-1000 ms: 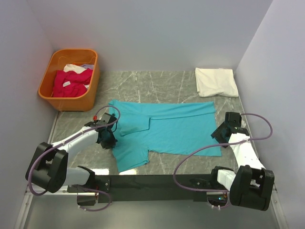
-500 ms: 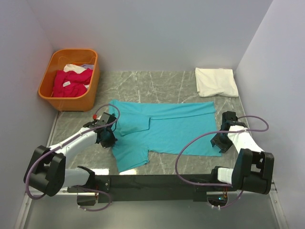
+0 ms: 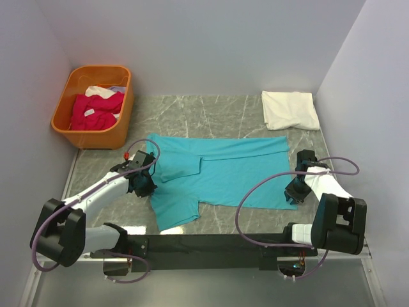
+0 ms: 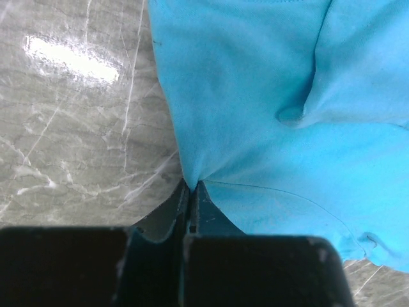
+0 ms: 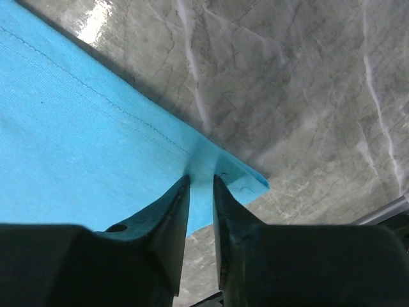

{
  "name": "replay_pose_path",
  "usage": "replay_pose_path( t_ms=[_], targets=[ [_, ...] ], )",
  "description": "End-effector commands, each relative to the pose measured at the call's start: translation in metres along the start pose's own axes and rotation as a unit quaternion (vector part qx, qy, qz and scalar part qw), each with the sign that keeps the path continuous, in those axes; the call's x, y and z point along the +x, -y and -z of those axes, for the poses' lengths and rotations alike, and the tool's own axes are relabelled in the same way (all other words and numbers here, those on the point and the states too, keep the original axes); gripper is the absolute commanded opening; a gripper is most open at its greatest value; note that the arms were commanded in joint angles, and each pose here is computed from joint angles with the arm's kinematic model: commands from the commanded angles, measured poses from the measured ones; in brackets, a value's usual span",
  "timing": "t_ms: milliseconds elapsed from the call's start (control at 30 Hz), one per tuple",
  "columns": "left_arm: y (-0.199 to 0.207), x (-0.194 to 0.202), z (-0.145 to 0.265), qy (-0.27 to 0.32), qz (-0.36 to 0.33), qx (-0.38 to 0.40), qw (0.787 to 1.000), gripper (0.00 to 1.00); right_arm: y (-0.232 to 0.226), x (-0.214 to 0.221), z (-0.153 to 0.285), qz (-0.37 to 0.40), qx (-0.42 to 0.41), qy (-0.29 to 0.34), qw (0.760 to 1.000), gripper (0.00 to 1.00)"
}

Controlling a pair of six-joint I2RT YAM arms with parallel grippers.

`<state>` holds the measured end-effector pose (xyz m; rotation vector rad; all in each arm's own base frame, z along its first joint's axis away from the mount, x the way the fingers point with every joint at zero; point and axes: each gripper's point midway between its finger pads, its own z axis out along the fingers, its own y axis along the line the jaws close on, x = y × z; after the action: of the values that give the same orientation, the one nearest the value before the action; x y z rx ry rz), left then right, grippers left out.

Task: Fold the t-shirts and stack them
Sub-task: Fold the tshirt

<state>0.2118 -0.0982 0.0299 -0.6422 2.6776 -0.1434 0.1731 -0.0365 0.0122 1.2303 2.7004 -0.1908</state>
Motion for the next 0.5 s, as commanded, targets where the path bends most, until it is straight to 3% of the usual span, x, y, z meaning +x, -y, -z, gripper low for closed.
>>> replay_pose_path(
  t_ms=[0, 67, 200, 300, 400, 467],
  targets=[
    [0.004, -0.009, 0.005, 0.022, 0.001, 0.009, 1.0, 0.01, -0.003, -0.006, -0.003, -0.008, 0.002, 0.015, 1.0, 0.26],
    [0.004, -0.009, 0.005, 0.022, 0.002, 0.01, 1.0, 0.01, -0.003, -0.007, -0.003, -0.01, 0.001, 0.015, 1.0, 0.26],
    [0.004, -0.009, 0.006, 0.024, 0.004, 0.011, 1.0, 0.01, -0.002, -0.008, -0.006, -0.012, 0.003, 0.02, 1.0, 0.08],
    [0.003, -0.01, 0.006, 0.027, 0.006, 0.012, 1.0, 0.01, -0.002, -0.008, -0.009, -0.012, 0.005, 0.02, 1.0, 0.04],
    [0.003, -0.009, 0.007, 0.026, 0.004, 0.012, 1.0, 0.01, -0.002, -0.014, -0.004, -0.017, 0.008, 0.031, 0.999, 0.13],
    [0.004, -0.011, 0.007, 0.029, 0.007, 0.015, 0.999, 0.01, 0.0, -0.014, 0.003, -0.021, 0.01, 0.035, 0.999, 0.29]
  ],
)
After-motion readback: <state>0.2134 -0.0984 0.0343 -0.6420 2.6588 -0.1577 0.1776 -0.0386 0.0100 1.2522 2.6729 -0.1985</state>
